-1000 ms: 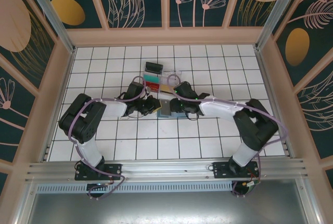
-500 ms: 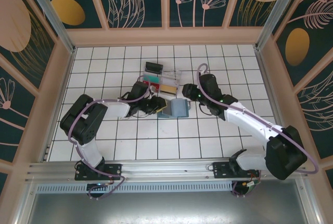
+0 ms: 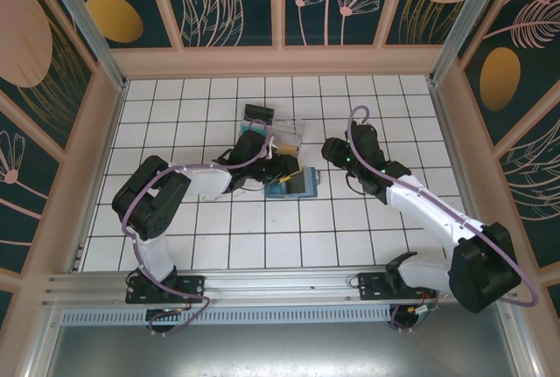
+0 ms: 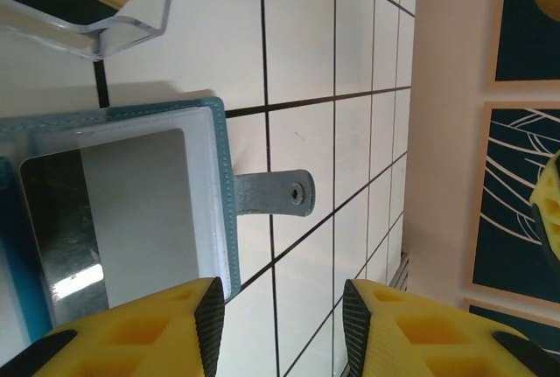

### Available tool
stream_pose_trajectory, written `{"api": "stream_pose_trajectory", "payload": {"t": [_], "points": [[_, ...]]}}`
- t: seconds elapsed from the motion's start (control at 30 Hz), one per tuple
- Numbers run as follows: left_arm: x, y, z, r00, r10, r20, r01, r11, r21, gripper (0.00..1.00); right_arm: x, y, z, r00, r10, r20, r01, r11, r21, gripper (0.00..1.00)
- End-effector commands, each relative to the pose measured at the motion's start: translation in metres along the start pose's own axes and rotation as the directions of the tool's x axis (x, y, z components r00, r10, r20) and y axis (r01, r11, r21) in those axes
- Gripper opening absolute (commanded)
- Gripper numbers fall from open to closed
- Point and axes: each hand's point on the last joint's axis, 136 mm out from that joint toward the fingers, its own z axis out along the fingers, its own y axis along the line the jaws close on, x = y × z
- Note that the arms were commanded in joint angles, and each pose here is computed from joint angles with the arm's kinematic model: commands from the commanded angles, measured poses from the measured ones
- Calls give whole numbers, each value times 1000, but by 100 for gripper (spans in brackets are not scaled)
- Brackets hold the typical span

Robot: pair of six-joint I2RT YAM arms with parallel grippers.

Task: Take the credit cards out of the card holder

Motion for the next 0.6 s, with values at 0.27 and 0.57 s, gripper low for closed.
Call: {"api": "stream_pose_trajectory", "payload": {"t": [0.27,0.57], "points": [[-19,34,-28,992,13,123,13,978,-208,33,50,32,28,969,-128,-210,113,990,-84,40],[-12,45,-23,995,-48,87,63,983,-172,26,109,26,61,900,-162,-405,171,985,-13,24]]}}
